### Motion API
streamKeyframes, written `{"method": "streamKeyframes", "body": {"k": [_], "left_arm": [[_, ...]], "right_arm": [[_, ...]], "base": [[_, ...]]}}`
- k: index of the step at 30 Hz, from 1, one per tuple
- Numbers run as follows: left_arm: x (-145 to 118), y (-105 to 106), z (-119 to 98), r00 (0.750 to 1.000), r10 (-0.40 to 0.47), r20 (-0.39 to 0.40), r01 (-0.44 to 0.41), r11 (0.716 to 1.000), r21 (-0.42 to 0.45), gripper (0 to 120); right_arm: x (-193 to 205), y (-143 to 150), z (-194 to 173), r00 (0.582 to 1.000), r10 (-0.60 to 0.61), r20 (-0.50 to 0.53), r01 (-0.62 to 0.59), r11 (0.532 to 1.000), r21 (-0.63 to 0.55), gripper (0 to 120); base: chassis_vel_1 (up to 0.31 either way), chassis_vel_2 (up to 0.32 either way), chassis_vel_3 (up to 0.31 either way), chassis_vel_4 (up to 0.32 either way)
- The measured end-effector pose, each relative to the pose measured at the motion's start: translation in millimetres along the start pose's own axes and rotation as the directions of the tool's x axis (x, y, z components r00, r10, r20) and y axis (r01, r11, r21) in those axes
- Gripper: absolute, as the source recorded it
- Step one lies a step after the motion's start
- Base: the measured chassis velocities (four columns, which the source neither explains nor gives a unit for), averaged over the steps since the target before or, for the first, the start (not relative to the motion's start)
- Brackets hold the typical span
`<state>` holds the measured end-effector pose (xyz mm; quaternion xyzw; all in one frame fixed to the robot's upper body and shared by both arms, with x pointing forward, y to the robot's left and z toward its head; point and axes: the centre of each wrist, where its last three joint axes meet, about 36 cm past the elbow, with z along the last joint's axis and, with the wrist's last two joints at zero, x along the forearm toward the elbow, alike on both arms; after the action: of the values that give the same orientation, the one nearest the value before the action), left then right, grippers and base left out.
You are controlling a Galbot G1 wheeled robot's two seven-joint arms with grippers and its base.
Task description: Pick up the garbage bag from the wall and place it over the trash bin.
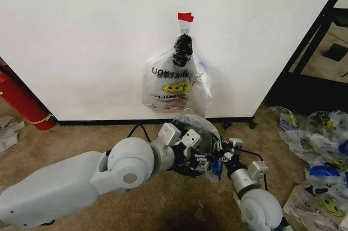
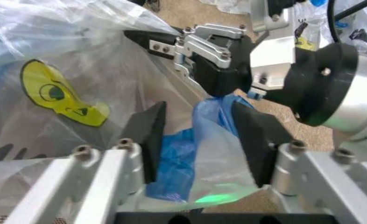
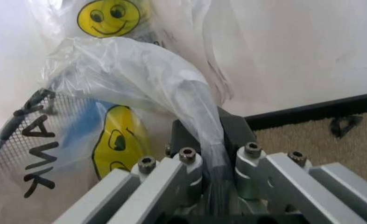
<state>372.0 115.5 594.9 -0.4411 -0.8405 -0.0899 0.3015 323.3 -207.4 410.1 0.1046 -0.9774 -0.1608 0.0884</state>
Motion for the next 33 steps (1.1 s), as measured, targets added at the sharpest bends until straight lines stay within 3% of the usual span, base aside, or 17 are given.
{"method": "streamKeyframes", "body": {"k": [11,24,33], "left_arm": [[-4.0,-2.0,8.2,1.0,0.003,-0.019,-0.003,1.0,0.01,0],[6.8,-8.1,15.9,1.0,0.014,-0.01,-0.014,1.0,0.021,0],[29.2,-19.4,51.4,0.999,0.027,-0.043,-0.024,0.997,0.075,0]], "right_arm": [[1.9,3.9,0.3,1.0,-0.003,-0.002,0.003,1.0,-0.002,1],[2.0,2.9,-3.4,1.0,0.015,0.002,-0.015,1.0,-0.026,1],[-1.0,2.6,-13.2,0.999,0.041,-0.003,-0.041,0.994,-0.098,1]], "base": [[0.0,0.0,0.0,0.0],[0.0,0.0,0.0,0.0],[0.0,0.0,0.0,0.0]]}}
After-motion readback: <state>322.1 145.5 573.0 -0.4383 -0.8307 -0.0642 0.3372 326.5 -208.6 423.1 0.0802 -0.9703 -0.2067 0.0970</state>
